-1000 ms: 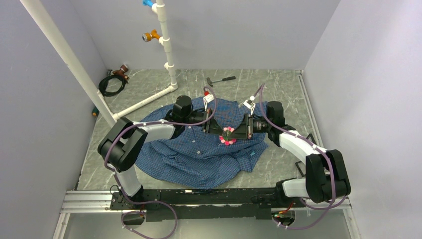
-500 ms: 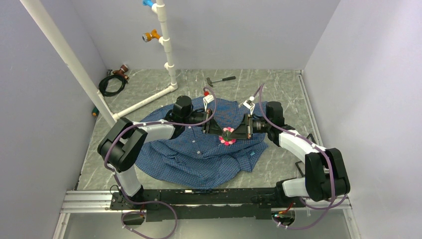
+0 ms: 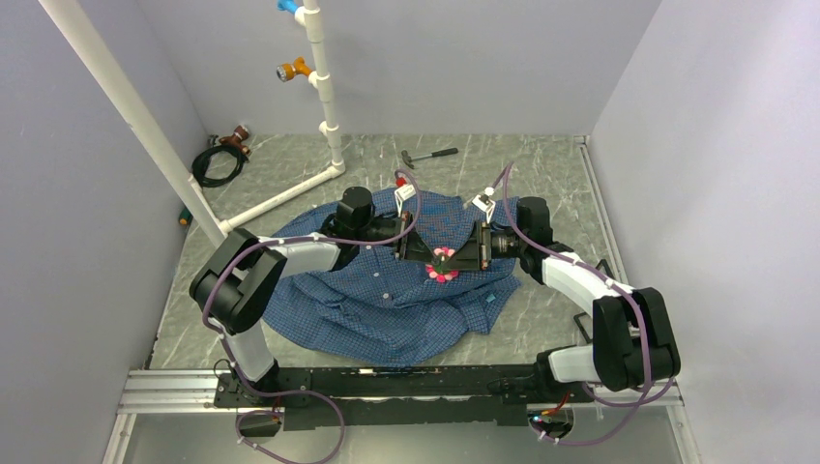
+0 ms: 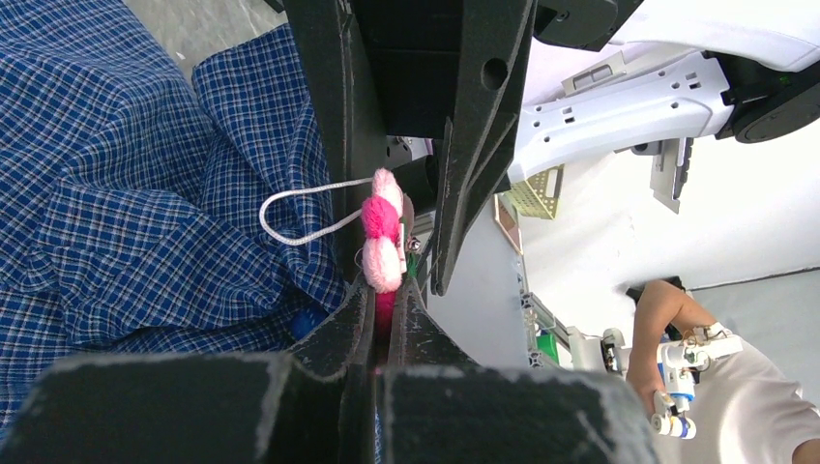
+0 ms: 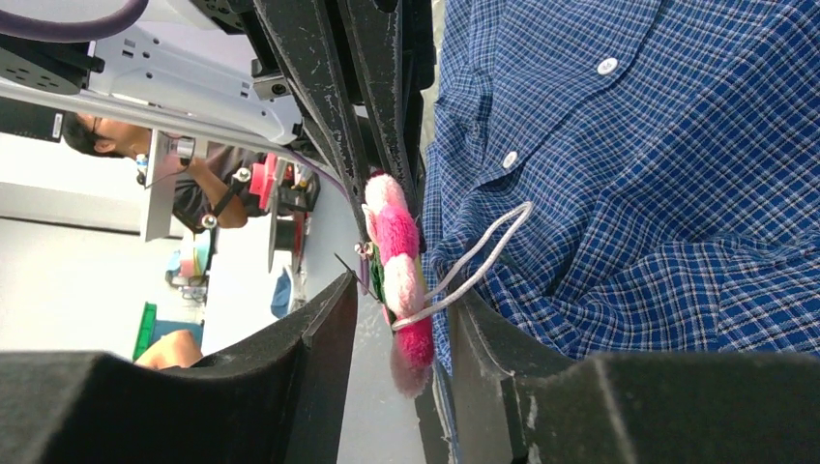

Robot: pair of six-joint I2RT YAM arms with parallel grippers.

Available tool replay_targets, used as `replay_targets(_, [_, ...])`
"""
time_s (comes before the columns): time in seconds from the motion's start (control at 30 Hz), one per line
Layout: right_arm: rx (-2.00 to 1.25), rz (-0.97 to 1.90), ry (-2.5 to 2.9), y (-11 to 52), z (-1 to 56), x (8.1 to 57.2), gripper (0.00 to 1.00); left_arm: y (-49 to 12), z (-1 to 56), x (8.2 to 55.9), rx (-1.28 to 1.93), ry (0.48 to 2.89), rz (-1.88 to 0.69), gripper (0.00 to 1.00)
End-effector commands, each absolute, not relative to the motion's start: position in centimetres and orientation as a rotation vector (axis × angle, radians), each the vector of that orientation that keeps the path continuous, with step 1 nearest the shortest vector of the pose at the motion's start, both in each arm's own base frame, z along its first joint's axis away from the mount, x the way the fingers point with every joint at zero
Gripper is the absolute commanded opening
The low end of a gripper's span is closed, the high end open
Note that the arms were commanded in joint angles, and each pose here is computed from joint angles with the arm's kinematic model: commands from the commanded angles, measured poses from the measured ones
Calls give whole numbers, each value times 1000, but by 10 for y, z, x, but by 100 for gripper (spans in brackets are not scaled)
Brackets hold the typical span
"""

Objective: Remove the brooch from the garment
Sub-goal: Close the brooch.

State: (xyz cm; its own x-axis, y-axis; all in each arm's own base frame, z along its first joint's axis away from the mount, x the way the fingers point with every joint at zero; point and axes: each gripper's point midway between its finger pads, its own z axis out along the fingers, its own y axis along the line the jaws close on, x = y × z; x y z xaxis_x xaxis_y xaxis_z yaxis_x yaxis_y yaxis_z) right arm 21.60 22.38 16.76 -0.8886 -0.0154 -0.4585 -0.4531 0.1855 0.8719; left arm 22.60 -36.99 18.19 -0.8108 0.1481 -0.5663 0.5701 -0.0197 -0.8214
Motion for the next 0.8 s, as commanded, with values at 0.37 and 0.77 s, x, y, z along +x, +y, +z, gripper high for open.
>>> replay_targets(0.37, [-522,1653,2077,228,184,229,40,-371,196,221,797,1892,-1908,0])
replay_targets(0.77, [-518,1655,2093,231,175,229,32,-371,200,220,804,1872,-1922,0])
